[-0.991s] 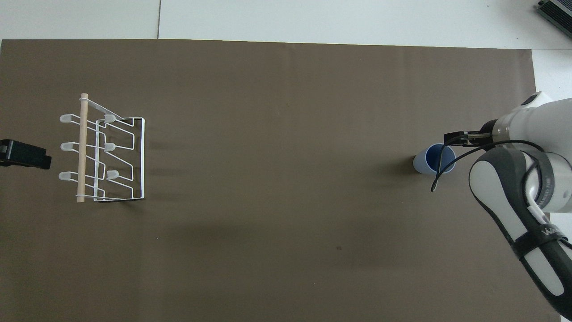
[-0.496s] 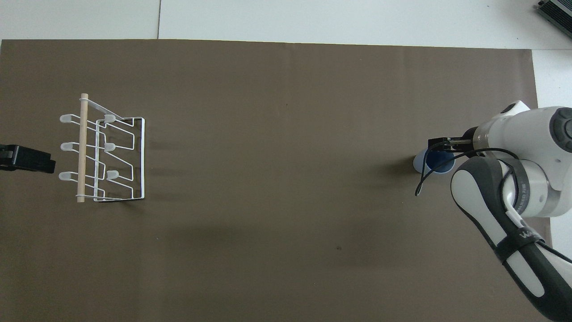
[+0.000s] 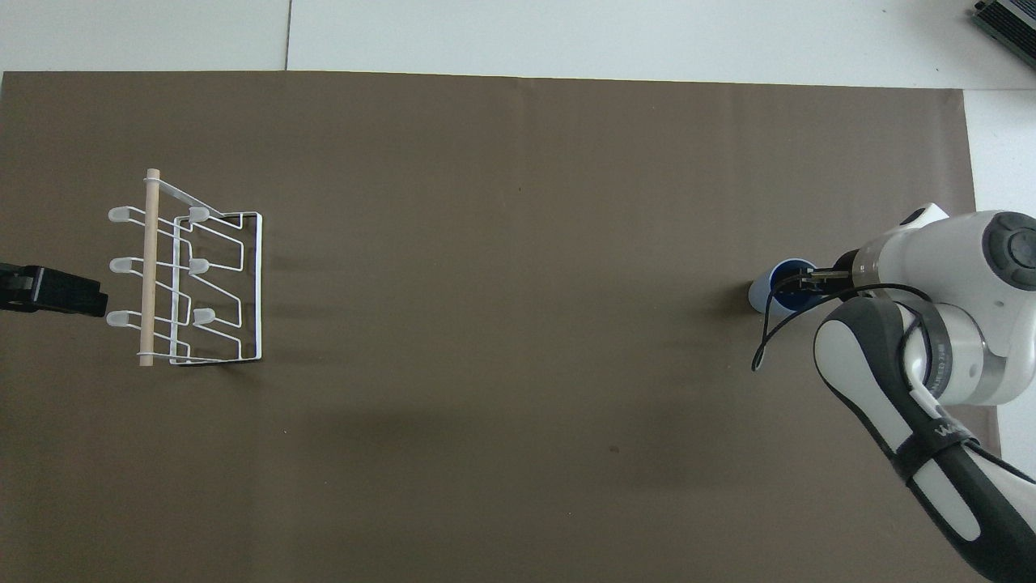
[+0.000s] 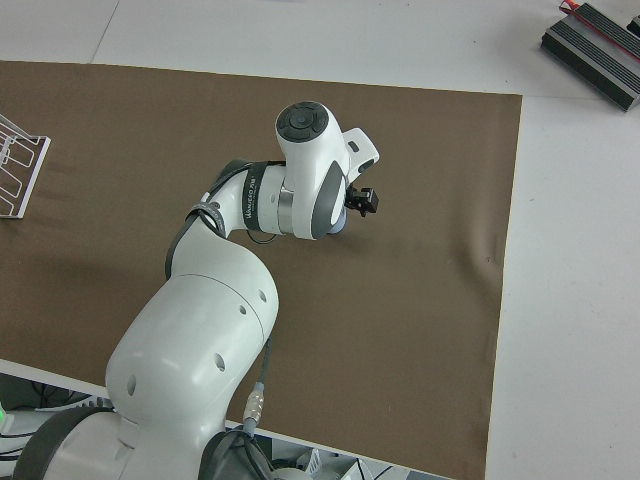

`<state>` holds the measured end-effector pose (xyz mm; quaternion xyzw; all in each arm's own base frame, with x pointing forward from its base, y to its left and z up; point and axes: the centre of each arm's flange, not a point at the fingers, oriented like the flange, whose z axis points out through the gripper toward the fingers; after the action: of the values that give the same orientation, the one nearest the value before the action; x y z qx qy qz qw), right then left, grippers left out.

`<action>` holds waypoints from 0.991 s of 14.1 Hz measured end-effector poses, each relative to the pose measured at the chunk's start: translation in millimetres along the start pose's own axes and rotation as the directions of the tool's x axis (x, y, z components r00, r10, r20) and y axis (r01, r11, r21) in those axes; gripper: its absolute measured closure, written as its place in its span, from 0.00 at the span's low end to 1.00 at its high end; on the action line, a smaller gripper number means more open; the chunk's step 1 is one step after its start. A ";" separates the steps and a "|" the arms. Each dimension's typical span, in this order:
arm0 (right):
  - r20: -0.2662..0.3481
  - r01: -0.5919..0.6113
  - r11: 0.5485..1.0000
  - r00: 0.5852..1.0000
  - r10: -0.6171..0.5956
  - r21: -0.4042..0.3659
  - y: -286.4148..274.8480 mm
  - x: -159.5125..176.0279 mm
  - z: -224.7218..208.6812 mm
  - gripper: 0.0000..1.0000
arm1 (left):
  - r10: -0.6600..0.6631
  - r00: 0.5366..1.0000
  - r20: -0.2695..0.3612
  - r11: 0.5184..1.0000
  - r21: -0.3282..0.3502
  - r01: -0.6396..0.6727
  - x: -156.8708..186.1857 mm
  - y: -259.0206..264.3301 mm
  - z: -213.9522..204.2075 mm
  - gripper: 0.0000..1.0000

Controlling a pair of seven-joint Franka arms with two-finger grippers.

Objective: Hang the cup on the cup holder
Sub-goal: 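Lower the right gripper into the blue cup and grasp its rim, then lift the cup with the right gripper while the left gripper rises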

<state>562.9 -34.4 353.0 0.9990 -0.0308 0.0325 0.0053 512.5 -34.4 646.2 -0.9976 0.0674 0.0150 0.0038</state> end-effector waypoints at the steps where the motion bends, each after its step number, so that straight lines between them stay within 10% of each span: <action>1: 0.002 -0.001 1.000 1.000 0.001 0.000 0.8 -0.9 0.7 0.00 | 0.001 1.000 0.000 1.000 0.000 -0.001 -0.1 0.5 -0.2 0.00; 6: -0.015 -0.002 1.000 1.000 0.002 -0.001 1.3 -0.4 -5.7 0.16 | -0.010 1.000 0.001 1.000 0.000 0.010 -0.4 -1.6 0.3 0.00; 14: -0.028 0.003 1.000 1.000 -0.003 0.000 -1.7 2.8 -10.6 0.95 | -0.043 0.999 -0.009 0.999 -0.025 0.042 -1.0 3.4 5.1 0.00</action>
<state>565.1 -32.7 363.7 0.9985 -0.0293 0.0466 0.0057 510.9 -37.6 641.1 -0.9988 0.0460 0.0110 -0.0084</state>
